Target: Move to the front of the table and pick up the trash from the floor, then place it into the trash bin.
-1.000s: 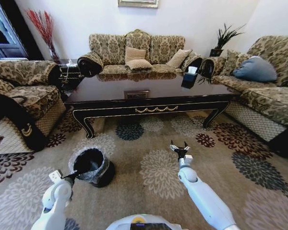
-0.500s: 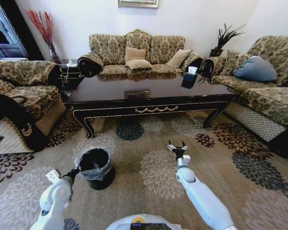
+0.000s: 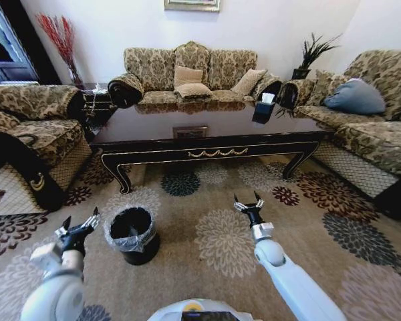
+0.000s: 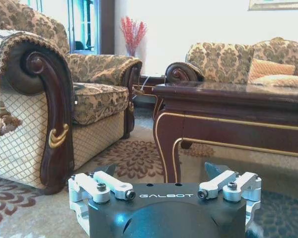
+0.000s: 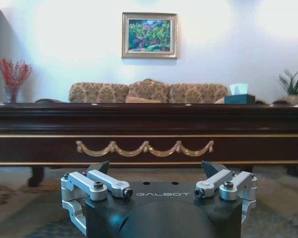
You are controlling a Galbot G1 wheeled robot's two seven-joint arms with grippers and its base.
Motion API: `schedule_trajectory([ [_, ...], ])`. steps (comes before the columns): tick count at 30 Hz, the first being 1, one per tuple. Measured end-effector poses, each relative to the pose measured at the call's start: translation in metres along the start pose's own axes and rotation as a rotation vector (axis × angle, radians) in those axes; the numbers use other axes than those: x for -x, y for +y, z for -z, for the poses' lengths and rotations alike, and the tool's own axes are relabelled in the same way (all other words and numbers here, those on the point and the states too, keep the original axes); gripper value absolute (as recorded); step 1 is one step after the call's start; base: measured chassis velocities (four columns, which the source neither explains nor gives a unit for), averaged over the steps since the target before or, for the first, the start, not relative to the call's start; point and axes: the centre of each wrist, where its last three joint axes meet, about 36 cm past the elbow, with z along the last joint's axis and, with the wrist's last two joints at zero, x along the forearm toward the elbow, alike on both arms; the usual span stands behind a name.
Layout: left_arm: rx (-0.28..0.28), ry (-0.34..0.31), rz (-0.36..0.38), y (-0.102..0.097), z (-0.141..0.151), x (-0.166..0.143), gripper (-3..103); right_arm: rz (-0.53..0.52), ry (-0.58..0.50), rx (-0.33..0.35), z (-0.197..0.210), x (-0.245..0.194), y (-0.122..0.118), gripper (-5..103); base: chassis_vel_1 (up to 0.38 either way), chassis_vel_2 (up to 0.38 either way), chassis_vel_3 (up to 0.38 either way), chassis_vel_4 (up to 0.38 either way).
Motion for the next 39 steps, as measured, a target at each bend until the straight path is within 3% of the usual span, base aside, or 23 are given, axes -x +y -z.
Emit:
schedule_trajectory([
  [4, 0.04, -0.004, -0.001, 0.002, -0.013, -0.008, 100, 0.028, 0.007, 0.019, 0.013, -0.02, 0.007, 100, 0.0, 0.0, 0.0, 0.0],
  [12, 0.031, -0.001, -0.004, -0.007, -0.018, -0.019, 100, 0.068, -0.005, 0.009, 0.024, -0.039, 0.01, 100, 0.0, 0.0, 0.0, 0.0],
  [16, 0.04, -0.009, -0.013, -0.01, -0.018, -0.02, 100, 0.038, -0.029, -0.132, 0.021, -0.045, 0.004, 100, 0.0, 0.0, 0.0, 0.0],
  [20, 0.038, -0.02, -0.027, -0.012, -0.018, -0.021, 100, 0.021, -0.049, -0.196, 0.022, -0.05, 0.006, 100, 0.0, 0.0, 0.0, 0.0],
  [25, 0.049, -0.071, -0.062, -0.015, -0.017, -0.021, 100, 0.056, -0.119, -0.167, 0.021, -0.047, 0.006, 100, 0.0, 0.0, 0.0, 0.0],
  [39, 0.085, -0.143, -0.128, -0.016, -0.024, -0.025, 100, 0.084, -0.19, -0.122, 0.021, -0.049, 0.001, 100, 0.0, 0.0, 0.0, 0.0],
])
